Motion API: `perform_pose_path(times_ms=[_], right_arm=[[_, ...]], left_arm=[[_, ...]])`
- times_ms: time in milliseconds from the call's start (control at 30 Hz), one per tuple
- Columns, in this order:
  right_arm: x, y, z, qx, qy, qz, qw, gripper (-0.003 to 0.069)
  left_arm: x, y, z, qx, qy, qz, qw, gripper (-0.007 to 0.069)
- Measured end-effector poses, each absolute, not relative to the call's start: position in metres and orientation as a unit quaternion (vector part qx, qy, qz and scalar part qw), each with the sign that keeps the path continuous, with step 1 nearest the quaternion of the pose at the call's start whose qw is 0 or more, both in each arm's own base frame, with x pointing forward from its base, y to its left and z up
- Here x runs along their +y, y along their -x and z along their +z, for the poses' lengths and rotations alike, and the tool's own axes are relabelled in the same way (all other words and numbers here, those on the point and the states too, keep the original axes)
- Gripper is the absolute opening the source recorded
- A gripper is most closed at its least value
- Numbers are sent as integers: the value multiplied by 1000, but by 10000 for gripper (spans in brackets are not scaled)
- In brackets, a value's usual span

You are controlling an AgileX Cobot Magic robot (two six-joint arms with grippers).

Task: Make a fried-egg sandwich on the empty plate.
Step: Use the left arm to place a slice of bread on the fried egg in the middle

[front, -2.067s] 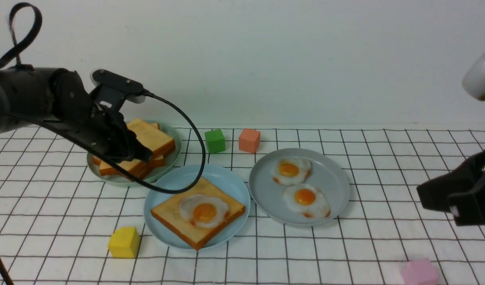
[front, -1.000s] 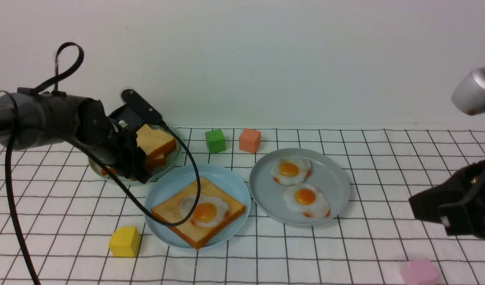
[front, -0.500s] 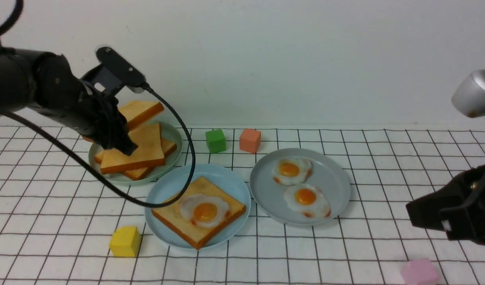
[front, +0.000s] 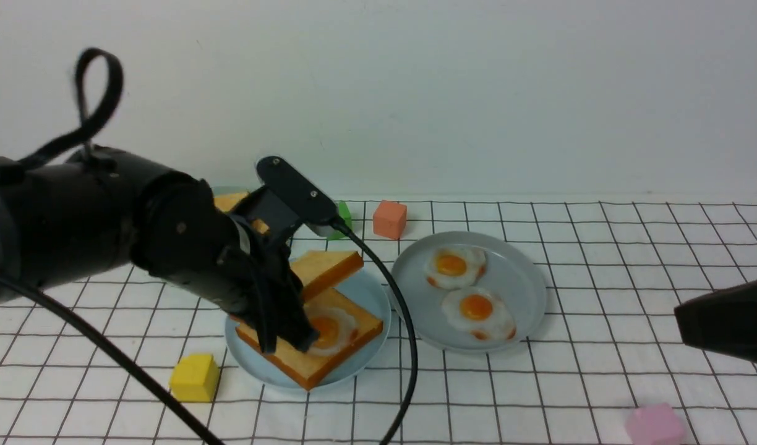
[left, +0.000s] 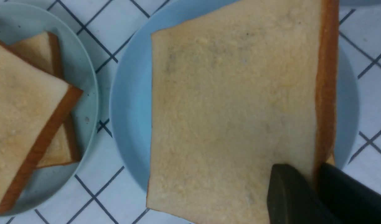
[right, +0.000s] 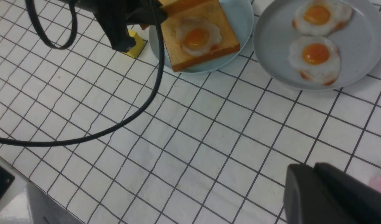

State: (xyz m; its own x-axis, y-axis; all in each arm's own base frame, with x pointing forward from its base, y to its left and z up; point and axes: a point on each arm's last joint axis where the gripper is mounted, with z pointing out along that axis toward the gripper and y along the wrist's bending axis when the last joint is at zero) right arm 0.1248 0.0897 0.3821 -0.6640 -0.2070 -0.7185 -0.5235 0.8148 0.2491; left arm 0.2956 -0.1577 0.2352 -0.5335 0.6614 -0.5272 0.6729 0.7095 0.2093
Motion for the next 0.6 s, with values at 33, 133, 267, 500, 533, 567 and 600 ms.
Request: perform_pose_path(times_ms=[33, 133, 267, 500, 533, 567, 600], right_arm=[[89, -124, 382, 885, 207, 223, 352, 72], [89, -123, 381, 888, 209, 222, 344, 73], [90, -122, 380, 889, 209, 228, 337, 74], [90, -121, 380, 891, 210, 228, 331, 78], [90, -121, 380, 891, 211, 228, 330, 78], [90, -120, 380, 892, 211, 228, 330, 79], [90, -120, 380, 892, 211, 228, 330, 79]], left_arm=[[-160, -296, 232, 874, -386, -2, 294, 78], [-166, -297, 223, 871, -396, 15, 289, 78], [-170, -301, 210, 879, -387, 15, 278, 78], [-171, -303, 206, 885, -374, 11, 278, 78], [-171, -303, 206, 885, -373, 10, 279, 78], [-172, -303, 206, 885, -371, 8, 281, 86], [-172, -303, 206, 885, -371, 8, 281, 86]])
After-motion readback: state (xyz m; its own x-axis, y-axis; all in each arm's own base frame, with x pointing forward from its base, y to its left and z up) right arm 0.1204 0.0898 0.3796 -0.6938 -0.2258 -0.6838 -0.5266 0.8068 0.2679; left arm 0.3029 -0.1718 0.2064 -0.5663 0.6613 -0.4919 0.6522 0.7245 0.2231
